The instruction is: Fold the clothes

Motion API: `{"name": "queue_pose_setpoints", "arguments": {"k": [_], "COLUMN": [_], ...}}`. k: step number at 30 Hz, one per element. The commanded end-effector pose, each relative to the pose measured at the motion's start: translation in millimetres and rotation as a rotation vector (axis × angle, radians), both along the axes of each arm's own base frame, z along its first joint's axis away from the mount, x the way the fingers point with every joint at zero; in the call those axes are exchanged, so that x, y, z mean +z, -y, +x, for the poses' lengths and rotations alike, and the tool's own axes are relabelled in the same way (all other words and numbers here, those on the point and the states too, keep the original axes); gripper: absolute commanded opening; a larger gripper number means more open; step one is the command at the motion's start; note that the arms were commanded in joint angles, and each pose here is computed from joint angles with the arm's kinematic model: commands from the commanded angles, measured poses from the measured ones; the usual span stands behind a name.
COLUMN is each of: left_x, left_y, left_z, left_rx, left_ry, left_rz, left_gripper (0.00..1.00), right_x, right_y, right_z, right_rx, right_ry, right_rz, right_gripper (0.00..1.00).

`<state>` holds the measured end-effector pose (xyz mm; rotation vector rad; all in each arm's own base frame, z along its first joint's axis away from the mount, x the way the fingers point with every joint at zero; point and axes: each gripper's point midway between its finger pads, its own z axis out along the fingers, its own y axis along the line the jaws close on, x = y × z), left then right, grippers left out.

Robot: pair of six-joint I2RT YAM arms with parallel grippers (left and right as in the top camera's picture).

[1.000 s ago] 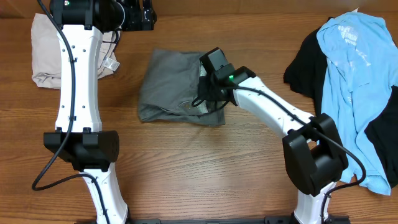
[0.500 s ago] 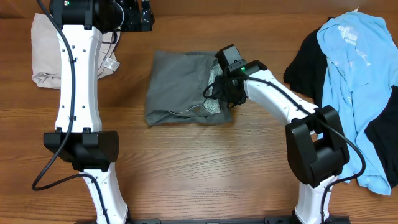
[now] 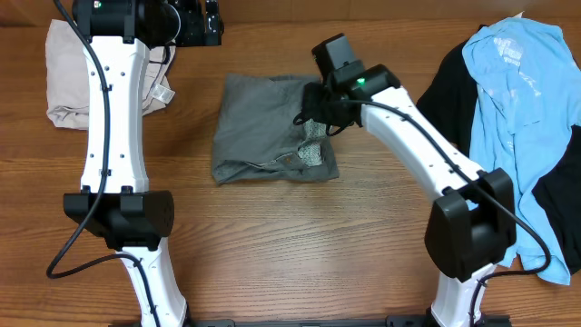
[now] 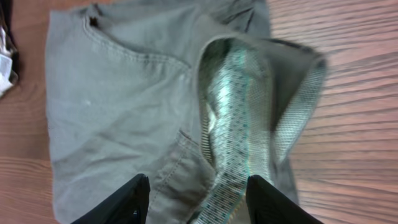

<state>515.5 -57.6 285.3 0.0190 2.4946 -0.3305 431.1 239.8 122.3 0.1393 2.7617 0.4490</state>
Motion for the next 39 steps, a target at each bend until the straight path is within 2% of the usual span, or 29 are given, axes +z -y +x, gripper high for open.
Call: {"name": "queue_pose_setpoints", "arguments": {"k": [1,6,9,11,12,15,16,20,24,28,32,37,39], "left_x": [6.7,6.8,6.9,6.8,6.8,6.6,6.6,6.6,6.5,6.5,5.8,5.3,5.1], "left_y": [-0.4,-0.4,-0.4,-0.4,-0.4,-0.6,-0.6,-1.6,-1.8,-1.8,-1.8,-1.8,-1.8], "left_z": [-2.2,-2.1,-2.0,-2.1,-2.2,-2.4,-2.4,-2.0,-2.0,-2.0,-2.9,-3.5,-3.8], "left_rx": [-0.014,-0.014,-0.014,-0.014,-0.014,-0.014,-0.014,-0.01,-0.009,-0.009,-0.01,-0.024,-0.024], "left_ry": [0.02,0.021,0.022,0.021,0.021,0.02,0.02,0.021,0.021,0.021,0.016,0.017,0.016], "left_rz": [0.023,0.023,0.023,0.023,0.023,0.024,0.024,0.029,0.03,0.03,0.03,0.041,0.041], "left_gripper": [1.0,1.0,1.0,1.0,1.0,1.0,1.0,1.0,1.0,1.0,1.0,1.0,1.0], "right_x": [-34.7,-49.1,-57.2,-64.8,-68.4,-67.7,-63.2,-34.5,27.1,48.8,29.8,-13.0,-27.3], "right_y": [-13.0,-13.9,-15.0,-15.9,-16.2,-18.3,-19.5,-19.4,-11.2,3.9,37.4,63.5,68.0], "right_z": [-5.7,-2.5,1.8,4.0,4.8,8.4,10.5,18.7,30.0,38.7,41.1,26.6,20.9], "right_rx": [0.035,0.034,0.035,0.055,0.062,0.083,0.082,0.075,0.102,0.096,0.056,0.045,0.044], "right_ry": [-0.064,-0.074,-0.067,-0.063,-0.063,-0.043,-0.033,-0.005,0.054,0.089,0.02,-0.095,-0.124], "right_rz": [-0.027,-0.038,-0.041,-0.05,-0.055,-0.054,-0.049,-0.032,-0.033,-0.061,-0.101,-0.14,-0.147], "right_gripper": [0.51,0.41,0.4,0.34,0.31,0.08,0.04,0.04,0.04,0.04,0.04,0.04,0.08]}}
